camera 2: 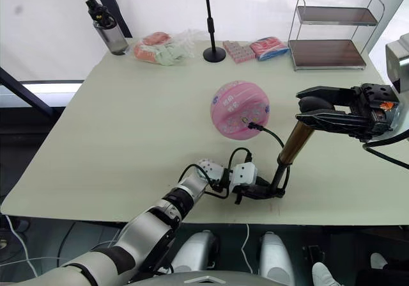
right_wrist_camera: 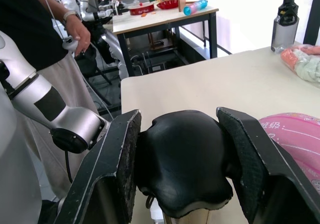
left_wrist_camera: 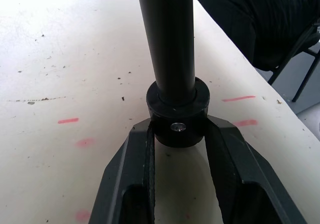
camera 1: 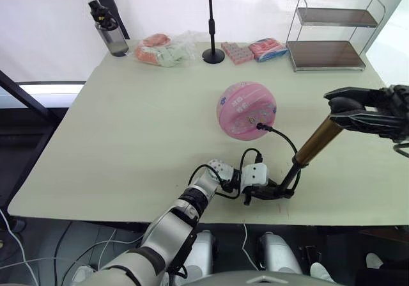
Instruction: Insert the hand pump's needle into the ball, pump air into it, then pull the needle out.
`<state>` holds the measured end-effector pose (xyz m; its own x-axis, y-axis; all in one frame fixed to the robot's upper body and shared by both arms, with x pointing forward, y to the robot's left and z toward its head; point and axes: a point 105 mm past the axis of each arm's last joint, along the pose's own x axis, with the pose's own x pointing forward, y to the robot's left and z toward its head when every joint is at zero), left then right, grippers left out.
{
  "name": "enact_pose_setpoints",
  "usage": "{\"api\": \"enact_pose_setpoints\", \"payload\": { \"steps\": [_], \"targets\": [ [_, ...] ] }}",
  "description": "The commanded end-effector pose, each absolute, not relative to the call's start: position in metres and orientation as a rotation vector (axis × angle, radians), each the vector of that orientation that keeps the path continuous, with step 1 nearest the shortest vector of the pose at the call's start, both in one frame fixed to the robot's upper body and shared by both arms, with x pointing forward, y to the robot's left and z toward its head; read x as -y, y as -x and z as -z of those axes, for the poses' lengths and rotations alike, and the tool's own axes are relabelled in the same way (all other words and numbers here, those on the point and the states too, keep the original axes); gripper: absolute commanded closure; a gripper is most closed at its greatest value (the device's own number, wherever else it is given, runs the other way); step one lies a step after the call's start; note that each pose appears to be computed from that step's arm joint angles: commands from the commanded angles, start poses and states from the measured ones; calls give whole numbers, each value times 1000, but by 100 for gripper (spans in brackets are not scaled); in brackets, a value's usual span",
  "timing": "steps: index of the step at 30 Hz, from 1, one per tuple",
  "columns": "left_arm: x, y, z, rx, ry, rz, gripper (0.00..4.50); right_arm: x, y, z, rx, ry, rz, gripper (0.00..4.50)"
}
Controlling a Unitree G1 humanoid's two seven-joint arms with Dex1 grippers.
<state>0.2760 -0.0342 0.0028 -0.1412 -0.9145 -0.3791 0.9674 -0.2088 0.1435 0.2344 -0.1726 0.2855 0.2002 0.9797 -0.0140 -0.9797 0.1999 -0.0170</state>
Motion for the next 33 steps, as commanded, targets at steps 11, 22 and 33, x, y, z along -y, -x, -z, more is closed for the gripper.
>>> {"api": "enact_pose_setpoints", "payload": {
  "steps": [11, 22, 33],
  "targets": [
    [20, -260, 28, -312, -474, 1764, 334, 169, -235, -204, -134, 109, -1342, 258],
    [19, -260, 28, -320, -476, 1764, 334, 161, -242, -117, -192, 131, -1277, 258],
    [18, -263, 28, -312, -501, 1746, 334, 162, -244, -145, -63, 150, -1287, 258]
  ]
}}
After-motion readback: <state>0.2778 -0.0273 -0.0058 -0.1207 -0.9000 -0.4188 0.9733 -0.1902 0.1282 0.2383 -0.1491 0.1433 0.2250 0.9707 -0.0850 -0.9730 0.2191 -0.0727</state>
